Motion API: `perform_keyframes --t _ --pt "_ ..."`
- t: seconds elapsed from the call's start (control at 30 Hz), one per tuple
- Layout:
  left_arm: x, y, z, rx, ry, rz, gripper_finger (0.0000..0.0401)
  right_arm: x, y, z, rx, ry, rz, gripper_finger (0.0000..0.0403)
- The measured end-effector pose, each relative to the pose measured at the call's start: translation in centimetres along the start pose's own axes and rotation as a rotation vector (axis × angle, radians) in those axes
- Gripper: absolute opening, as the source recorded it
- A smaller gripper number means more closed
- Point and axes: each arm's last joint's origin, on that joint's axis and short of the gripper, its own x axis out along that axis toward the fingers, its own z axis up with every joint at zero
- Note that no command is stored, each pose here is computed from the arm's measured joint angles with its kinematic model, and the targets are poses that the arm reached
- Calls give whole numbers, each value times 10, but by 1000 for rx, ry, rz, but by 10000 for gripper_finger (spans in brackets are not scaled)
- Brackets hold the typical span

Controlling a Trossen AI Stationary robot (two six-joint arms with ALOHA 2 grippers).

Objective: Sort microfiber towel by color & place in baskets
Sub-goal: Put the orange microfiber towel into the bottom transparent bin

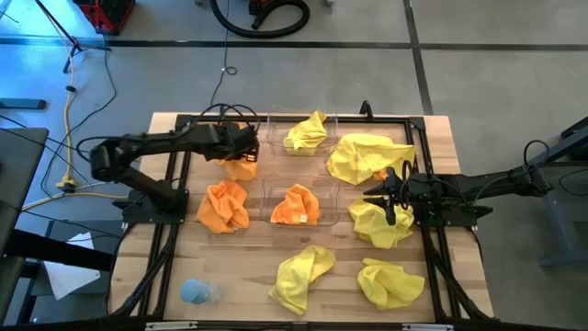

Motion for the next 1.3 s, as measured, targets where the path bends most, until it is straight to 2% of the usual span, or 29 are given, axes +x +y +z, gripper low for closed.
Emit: perform_keyframes --t 0.2,0.4,0.67,0.8,0.97,1.17,1.3 --pt "-72 -22 -3 20 -142 -169 1 0 0 0 -1 1 0 94" --pt "-129 -47 -16 55 -234 -310 0 0 0 0 -1 4 -1 94" --pt "-171 -90 -46 116 -226 -462 0 0 0 -1 -2 7 -1 94" --pt "-173 -119 -64 159 -172 -485 0 0 0 -1 -2 8 -2 94" --pt "-157 -159 -85 262 -89 -474 0 0 0 -1 5 10 -2 94" --pt "-121 -197 -90 357 -27 -412 0 0 0 -1 6 10 -2 94" --pt "-96 -213 -87 374 -19 -365 0 0 0 -1 6 8 -1 94"
